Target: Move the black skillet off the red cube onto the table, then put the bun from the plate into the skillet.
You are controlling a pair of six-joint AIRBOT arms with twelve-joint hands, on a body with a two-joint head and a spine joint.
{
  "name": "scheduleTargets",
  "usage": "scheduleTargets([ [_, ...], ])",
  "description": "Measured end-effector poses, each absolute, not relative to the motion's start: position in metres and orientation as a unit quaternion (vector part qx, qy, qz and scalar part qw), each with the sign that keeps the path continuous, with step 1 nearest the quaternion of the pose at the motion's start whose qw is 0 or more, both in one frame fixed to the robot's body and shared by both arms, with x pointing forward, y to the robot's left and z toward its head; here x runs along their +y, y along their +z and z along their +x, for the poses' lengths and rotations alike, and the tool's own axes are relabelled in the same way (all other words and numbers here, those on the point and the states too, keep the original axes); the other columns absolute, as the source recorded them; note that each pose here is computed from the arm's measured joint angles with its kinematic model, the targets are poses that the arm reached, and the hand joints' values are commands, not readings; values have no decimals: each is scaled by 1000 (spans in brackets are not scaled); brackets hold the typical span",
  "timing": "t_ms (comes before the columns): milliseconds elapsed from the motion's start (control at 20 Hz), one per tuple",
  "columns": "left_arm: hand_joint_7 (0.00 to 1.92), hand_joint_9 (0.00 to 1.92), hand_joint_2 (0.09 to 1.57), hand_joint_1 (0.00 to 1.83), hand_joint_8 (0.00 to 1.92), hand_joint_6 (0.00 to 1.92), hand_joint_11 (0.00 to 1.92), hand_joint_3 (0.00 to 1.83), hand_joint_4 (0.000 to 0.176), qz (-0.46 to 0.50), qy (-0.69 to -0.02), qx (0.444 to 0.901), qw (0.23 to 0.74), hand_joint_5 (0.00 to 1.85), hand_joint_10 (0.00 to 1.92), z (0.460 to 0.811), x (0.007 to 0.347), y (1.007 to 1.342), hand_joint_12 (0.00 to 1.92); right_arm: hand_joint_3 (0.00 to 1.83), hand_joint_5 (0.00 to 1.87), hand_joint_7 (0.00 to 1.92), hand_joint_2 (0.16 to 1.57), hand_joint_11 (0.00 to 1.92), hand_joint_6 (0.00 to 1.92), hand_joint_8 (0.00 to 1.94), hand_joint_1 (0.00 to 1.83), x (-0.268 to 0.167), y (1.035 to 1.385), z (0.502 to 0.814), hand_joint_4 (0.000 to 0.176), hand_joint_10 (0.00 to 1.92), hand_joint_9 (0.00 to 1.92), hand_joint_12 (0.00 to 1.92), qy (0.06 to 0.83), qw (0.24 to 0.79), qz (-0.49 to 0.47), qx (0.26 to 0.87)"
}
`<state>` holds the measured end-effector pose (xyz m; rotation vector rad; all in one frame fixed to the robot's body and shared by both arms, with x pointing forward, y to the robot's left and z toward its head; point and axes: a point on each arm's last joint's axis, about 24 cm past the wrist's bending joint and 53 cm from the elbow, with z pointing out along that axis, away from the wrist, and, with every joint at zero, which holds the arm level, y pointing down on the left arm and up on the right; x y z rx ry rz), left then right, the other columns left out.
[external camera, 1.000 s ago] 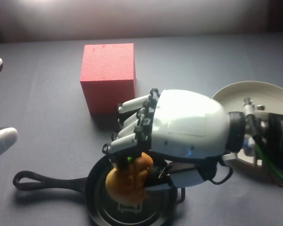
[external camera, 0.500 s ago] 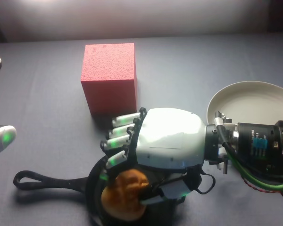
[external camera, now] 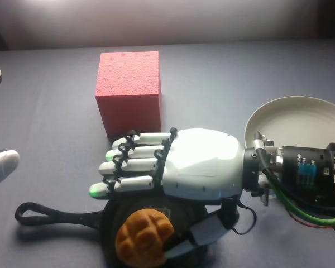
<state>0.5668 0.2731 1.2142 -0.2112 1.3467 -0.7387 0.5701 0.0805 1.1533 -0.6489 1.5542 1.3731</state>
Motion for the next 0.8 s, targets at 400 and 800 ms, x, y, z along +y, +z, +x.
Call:
scheduleTargets([
  [400,133,117,1241,0,2,0,0,0,99,-100,-335,613,709,66,2,561,273,1209,427,6,13,8,952,10,0,0,838,-25,1188,606,130,2,7,6,568,519,-152,620],
  [800,101,69,1221,0,2,3,0,5,88,-99,-342,610,708,29,3,560,271,1210,345,6,115,59,989,0,8,13,702,-156,1207,623,94,2,7,0,534,610,5,586],
])
